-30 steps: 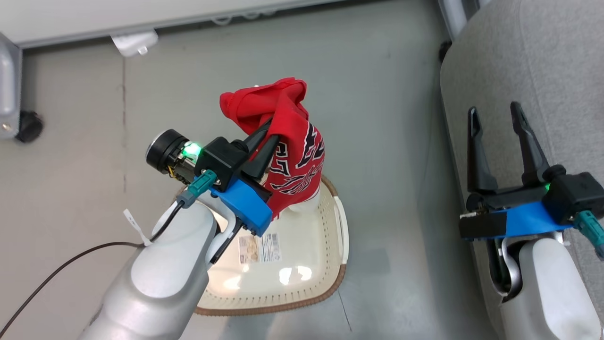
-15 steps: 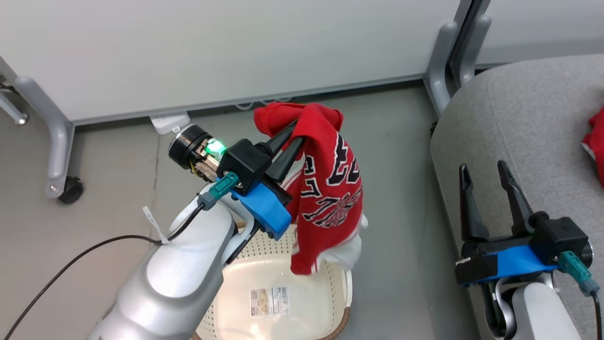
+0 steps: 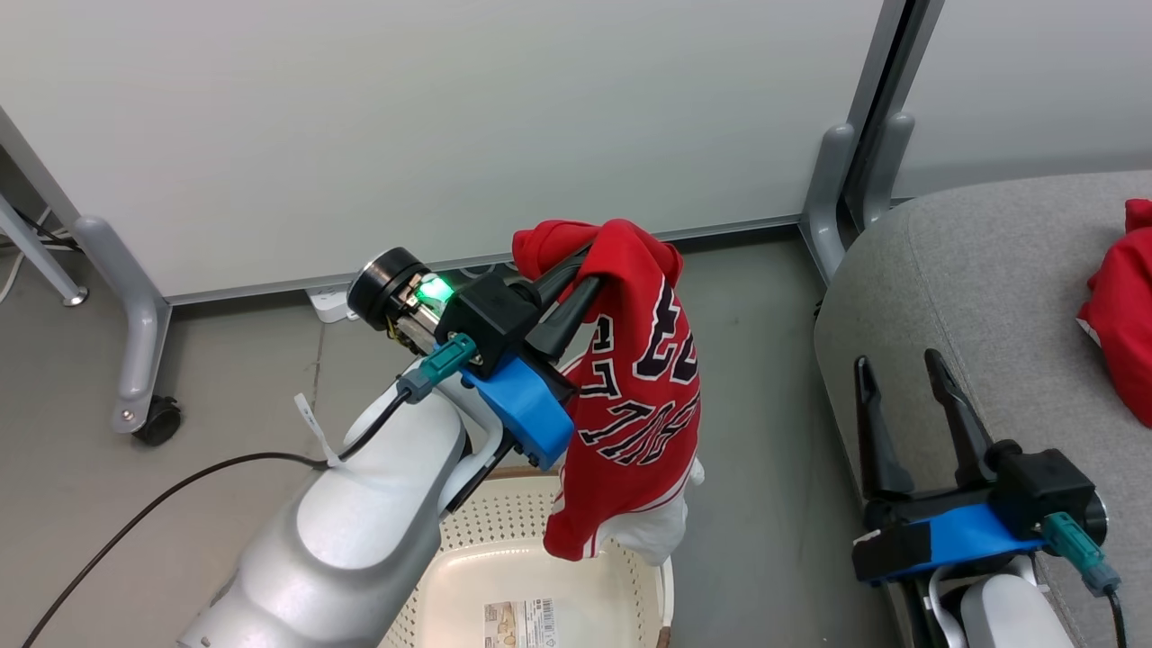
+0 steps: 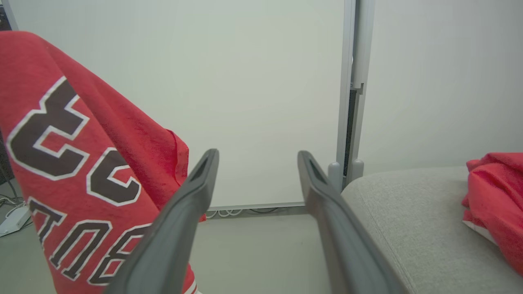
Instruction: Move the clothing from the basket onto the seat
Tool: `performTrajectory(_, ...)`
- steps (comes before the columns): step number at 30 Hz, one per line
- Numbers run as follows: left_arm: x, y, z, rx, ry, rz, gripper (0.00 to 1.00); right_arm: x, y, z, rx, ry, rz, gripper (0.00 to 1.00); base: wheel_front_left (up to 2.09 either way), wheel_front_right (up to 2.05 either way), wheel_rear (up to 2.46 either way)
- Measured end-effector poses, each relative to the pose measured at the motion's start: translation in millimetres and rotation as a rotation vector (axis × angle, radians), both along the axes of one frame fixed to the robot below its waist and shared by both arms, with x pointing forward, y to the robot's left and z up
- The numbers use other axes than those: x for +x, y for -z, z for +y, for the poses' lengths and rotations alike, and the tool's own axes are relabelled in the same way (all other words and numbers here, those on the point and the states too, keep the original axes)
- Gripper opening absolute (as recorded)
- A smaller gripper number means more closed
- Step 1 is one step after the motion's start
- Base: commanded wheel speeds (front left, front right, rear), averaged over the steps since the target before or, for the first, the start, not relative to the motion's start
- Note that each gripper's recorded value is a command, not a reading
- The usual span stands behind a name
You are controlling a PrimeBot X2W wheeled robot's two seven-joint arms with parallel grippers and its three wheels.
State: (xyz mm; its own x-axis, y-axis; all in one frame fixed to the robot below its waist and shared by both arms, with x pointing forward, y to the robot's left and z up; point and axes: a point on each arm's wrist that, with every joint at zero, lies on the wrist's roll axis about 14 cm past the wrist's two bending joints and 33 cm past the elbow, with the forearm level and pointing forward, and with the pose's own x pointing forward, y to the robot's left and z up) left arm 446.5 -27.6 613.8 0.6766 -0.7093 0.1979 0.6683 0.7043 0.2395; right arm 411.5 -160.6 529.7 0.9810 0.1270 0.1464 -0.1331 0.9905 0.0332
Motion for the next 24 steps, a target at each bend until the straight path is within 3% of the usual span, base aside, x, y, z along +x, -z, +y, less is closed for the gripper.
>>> performTrajectory(8,-0.5,-0.4,1.4,-0.002,-0.001,0.002,0.00,-3.3,-8.0,27.4,-0.014,-0.081,-0.027,1.00,0.00,0.00,0.00)
performTrajectory(24,11.5,14.6,-3.5,-0.006,0.010,0.039,0.00,4.3,-24.0,119.1,-0.083,-0.372,-0.090,1.00,0.00,0.00,0.00)
